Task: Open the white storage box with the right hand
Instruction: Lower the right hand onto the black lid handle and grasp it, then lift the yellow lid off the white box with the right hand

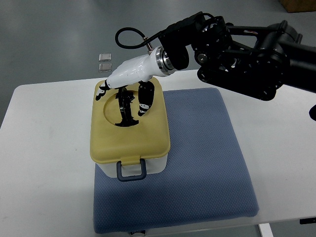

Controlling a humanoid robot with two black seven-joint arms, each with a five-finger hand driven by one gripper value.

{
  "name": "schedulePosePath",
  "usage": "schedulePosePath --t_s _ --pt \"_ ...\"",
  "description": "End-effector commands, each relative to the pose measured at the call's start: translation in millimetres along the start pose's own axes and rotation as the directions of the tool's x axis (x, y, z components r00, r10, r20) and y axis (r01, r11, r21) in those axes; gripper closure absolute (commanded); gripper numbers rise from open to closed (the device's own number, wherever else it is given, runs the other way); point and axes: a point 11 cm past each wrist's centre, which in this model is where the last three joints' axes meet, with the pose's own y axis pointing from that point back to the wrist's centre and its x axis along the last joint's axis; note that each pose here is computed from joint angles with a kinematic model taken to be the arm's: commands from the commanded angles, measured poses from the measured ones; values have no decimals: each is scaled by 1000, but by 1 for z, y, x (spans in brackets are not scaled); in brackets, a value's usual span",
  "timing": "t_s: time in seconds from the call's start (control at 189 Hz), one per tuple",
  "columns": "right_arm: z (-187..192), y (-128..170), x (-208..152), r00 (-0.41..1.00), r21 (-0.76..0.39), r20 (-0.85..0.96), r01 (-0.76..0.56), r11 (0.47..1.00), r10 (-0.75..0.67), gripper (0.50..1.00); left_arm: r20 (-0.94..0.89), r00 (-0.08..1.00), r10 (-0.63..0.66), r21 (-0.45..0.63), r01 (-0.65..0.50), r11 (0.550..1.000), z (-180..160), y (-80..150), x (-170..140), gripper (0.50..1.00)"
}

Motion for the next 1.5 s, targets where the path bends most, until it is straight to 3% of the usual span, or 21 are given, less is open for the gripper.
schedulePosePath --t_s 0.0,0.137,0.185,0.227,0.285,0.333,0.692,0.94,1.083,1.225,1.373,1.494 --pt "-1 -2 1 1000 2 -3 -10 1000 10 601 0 1000 1 -1 -1 1000 0 0 0 500" --pt "-1 -3 -2 1000 7 5 -11 1000 11 711 0 1000 1 -1 -1 1000 0 0 0 500" --pt "-1 -4 -1 1000 7 3 -29 1000 29 785 0 1000 1 1 -1 1000 -1 0 0 500" --pt "-1 -4 -1 999 6 0 -35 999 35 818 -2 1000 -1 0 1 1000 0 0 0 500" --pt "0 -4 -1 999 3 -2 -43 999 43 942 0 1000 1 -1 -1 1000 0 0 0 500" --pt "0 -4 0 999 -2 -13 -42 999 42 1000 0 1000 1 1 -1 1000 -1 0 0 500" --pt "-2 2 7 999 7 -35 -34 999 34 1000 0 1000 4 0 -4 1000 0 0 1 500" --pt "-14 31 59 995 29 -45 -86 996 88 1000 0 1000 1 -1 -1 1000 0 0 0 500" --pt "0 85 96 989 -36 -54 -139 990 137 1000 0 1000 -4 -1 4 1000 0 0 -1 500" --pt "29 138 111 978 -148 -67 -204 968 196 1000 0 1000 -5 -1 5 1000 0 0 -2 500" --pt "67 188 97 976 -276 -68 -216 937 205 1000 1 1000 -4 1 4 1000 -1 0 -1 500" --pt "107 217 59 991 -435 -91 -127 892 97 1000 3 1000 -5 0 5 1000 0 0 -2 500"
